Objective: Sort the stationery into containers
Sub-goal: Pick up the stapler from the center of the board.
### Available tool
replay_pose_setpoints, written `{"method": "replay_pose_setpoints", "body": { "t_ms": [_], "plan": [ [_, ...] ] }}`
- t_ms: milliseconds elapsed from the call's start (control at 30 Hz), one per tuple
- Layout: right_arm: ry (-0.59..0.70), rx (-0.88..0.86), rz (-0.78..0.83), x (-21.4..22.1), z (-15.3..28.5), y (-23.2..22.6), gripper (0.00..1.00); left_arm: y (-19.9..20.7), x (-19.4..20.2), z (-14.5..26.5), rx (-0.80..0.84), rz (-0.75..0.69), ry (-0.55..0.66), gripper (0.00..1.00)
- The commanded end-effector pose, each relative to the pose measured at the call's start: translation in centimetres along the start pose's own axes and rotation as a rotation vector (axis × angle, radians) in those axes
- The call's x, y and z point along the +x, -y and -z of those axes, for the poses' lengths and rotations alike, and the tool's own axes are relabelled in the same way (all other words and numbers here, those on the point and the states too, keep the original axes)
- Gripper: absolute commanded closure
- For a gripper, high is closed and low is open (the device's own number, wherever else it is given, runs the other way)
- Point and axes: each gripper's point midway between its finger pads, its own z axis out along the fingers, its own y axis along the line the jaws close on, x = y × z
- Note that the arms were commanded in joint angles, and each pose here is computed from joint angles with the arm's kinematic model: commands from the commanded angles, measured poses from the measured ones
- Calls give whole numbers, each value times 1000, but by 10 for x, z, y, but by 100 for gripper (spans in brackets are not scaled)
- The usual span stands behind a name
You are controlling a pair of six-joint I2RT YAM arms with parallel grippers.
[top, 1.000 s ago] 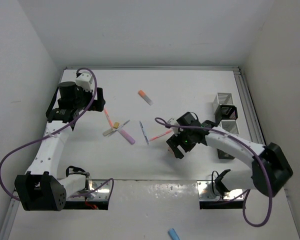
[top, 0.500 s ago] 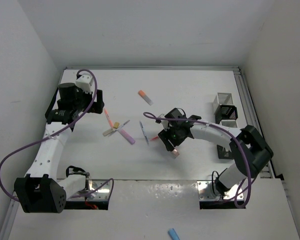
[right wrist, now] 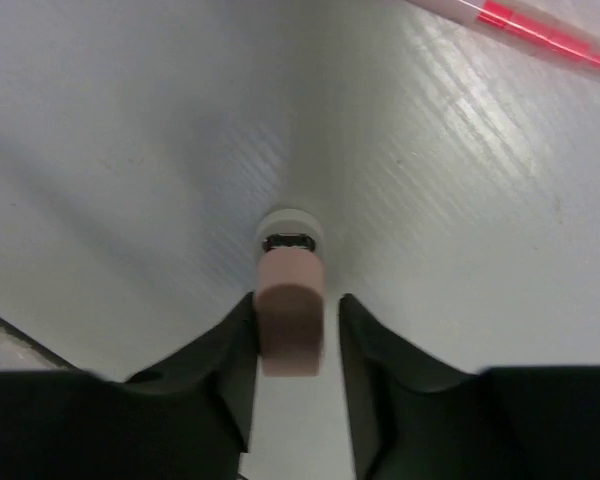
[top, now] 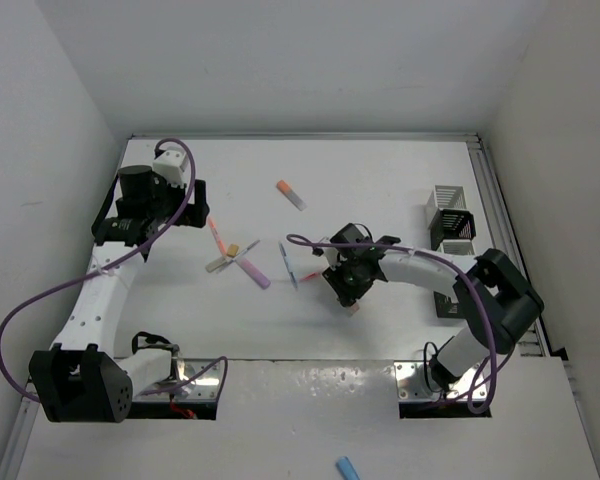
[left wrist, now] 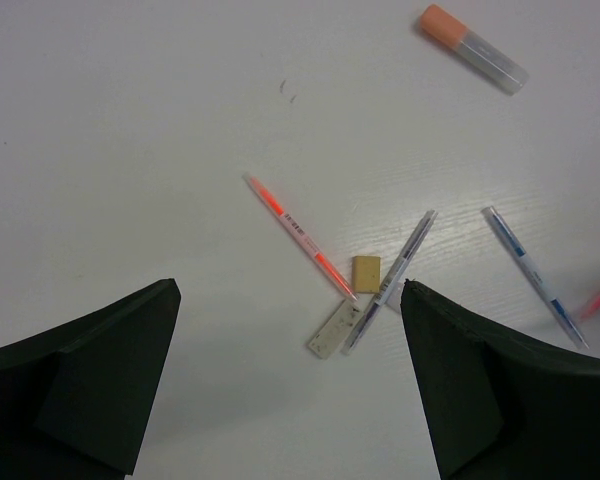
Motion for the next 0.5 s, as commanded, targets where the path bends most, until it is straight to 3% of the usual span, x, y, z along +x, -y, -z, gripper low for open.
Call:
{"method": "replay_pose_setpoints", "body": {
  "t_ms": [0,33,67,233,333,467],
  "plan": [
    [20,-17,40,-5,-1,-3,68,0,-17,3,4,-20,47,1],
    [26,-16,42,-8,1,-2,78,-1,-18,4,-3,-20,49,1],
    [30,-15,42,-10,3,0,82,-2,-17,3,-4,-20,48,1],
    [95,-21,-11,-31,53,20,94,-2,-23,7,-11,-24,62,1],
    [156,28,-95,-27,97,51,100,-3,-20,6,-18,-21,58,1],
    [254,152,-173,-6,154,83,100,1,-14,-2,15,-20,35,1]
  ]
}}
